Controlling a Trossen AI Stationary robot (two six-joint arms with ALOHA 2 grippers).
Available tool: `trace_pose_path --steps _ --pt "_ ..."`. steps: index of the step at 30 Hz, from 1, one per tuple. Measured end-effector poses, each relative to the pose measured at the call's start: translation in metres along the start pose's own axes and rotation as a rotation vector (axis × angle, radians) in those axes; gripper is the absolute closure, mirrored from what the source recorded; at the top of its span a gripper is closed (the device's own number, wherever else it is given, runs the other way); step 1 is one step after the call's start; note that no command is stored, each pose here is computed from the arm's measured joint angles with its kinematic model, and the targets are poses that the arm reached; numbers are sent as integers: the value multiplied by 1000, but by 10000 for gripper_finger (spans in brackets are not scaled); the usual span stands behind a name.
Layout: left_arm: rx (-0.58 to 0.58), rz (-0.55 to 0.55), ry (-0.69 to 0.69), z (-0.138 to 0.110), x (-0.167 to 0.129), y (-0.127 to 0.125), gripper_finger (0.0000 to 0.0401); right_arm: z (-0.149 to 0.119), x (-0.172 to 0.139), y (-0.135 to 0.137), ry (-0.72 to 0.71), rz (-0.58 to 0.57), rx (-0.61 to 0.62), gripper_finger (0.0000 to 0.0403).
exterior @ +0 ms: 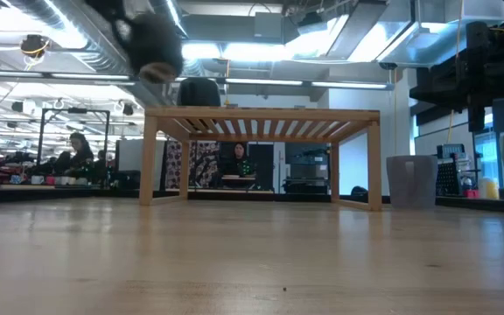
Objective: Place coffee mugs
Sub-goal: Put the black orange mug onto the shelf
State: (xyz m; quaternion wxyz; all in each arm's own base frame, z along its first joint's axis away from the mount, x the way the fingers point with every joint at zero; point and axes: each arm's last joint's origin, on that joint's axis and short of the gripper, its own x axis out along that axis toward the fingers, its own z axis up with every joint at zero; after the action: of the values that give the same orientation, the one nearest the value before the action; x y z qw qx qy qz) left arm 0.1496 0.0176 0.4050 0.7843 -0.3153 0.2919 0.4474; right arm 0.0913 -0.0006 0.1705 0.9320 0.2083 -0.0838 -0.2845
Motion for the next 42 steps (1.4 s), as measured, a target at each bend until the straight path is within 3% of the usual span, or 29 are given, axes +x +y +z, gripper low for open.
trace_pose_path --steps 4,7,18,24,29,42 --pt "115 -109 -57 3 2 -28 332 0 0 0 0 0 0 393" --pt "155 -115 -97 7 8 -49 332 0 0 0 0 0 -1 393" --pt "158 139 -310 45 51 -115 332 0 0 0 -4 -11 -1 393" --pt "161 160 -351 67 88 -142 332 0 0 -1 -7 -20 -2 393" --pt "192 163 -400 79 111 -153 333 0 0 -1 -12 -31 -2 393" --pt "213 332 -439 81 155 -158 336 1 0 -3 -39 -105 -8 393"
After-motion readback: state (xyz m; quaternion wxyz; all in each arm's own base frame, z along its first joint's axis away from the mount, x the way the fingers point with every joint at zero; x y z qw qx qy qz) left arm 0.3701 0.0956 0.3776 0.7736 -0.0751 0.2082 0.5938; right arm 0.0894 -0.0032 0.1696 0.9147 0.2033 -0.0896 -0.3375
